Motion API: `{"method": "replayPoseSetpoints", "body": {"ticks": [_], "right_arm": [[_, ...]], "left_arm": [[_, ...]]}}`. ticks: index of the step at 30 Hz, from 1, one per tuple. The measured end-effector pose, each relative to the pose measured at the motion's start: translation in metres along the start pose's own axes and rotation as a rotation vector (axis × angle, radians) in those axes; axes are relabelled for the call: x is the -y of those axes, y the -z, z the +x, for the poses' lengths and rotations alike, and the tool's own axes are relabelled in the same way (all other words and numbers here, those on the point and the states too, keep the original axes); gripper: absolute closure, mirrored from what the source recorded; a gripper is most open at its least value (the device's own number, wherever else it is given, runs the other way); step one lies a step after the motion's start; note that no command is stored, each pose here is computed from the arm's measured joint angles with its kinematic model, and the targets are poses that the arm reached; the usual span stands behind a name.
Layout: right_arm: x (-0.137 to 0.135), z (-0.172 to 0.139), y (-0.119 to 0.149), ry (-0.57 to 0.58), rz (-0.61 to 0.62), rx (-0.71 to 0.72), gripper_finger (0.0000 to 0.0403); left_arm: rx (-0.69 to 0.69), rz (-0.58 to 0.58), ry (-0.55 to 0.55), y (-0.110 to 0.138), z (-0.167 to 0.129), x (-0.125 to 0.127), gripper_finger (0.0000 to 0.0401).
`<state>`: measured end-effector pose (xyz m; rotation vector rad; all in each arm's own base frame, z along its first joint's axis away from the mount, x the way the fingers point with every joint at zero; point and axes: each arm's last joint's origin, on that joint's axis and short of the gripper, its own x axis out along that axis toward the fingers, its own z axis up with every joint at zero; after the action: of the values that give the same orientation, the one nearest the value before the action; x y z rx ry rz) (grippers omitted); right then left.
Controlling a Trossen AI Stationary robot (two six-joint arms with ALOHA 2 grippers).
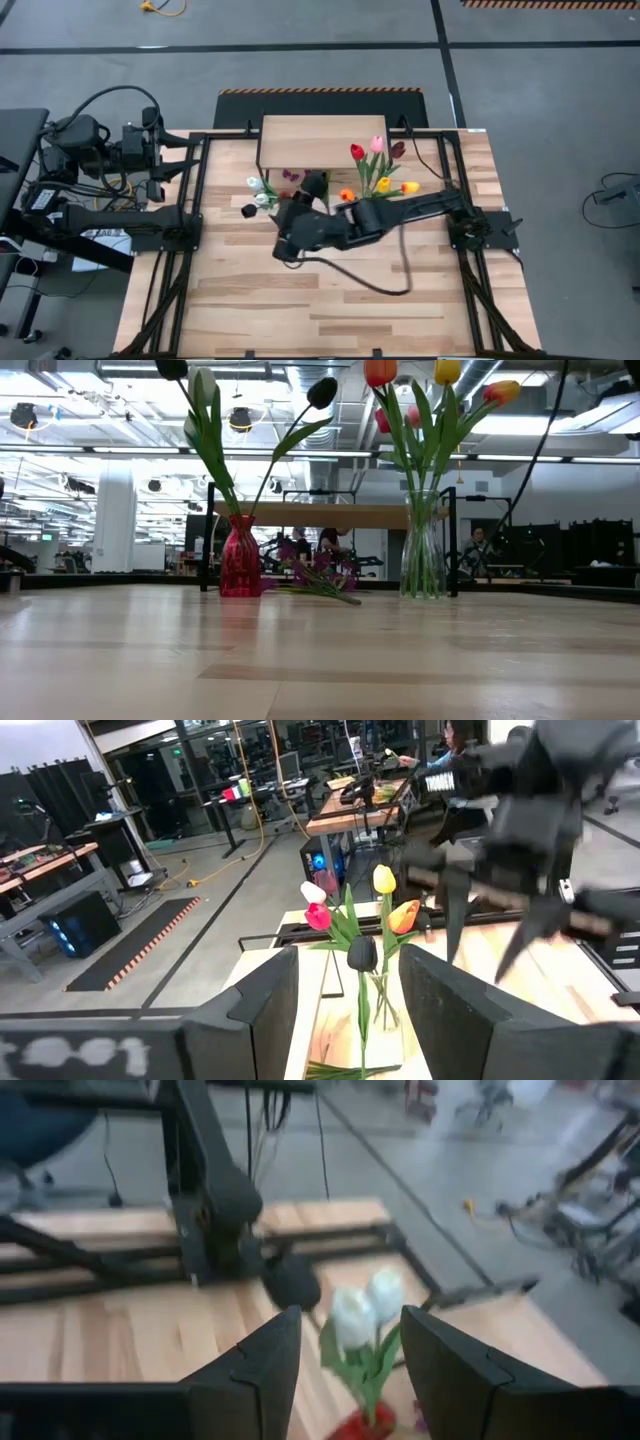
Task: Pick and place flowers into a vace then onto a shelf
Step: Put the purple flowers into the red vase
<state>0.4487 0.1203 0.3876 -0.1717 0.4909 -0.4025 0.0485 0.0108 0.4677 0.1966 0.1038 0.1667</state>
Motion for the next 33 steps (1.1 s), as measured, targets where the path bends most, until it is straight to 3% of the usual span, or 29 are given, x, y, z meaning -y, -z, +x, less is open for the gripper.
{"method": "replayPoseSetpoints", "body": {"ticks": [8, 17, 25, 33], "right_arm": [[0.016, -0.098, -0.038, -0.034, -0.019, 0.220, 0.0252], [0.047, -0.215, -0.047, -0.082, 0.003, 0.353, 0.0274], [0.062, -0.258, -0.015, -0.081, 0.075, 0.220, 0.0284], [0.052, -0.241, 0.022, -0.164, 0.228, -0.144, 0.0284]], "left_arm": [[0.000, 0.002, -0.003, 0.000, 0.000, 0.000, 0.0234], [-0.002, 0.003, -0.007, 0.000, 0.000, 0.000, 0.0234], [-0.003, 0.008, -0.010, 0.000, 0.000, 0.000, 0.0234], [-0.003, 0.008, -0.009, 0.000, 0.000, 0.000, 0.0234]]}}
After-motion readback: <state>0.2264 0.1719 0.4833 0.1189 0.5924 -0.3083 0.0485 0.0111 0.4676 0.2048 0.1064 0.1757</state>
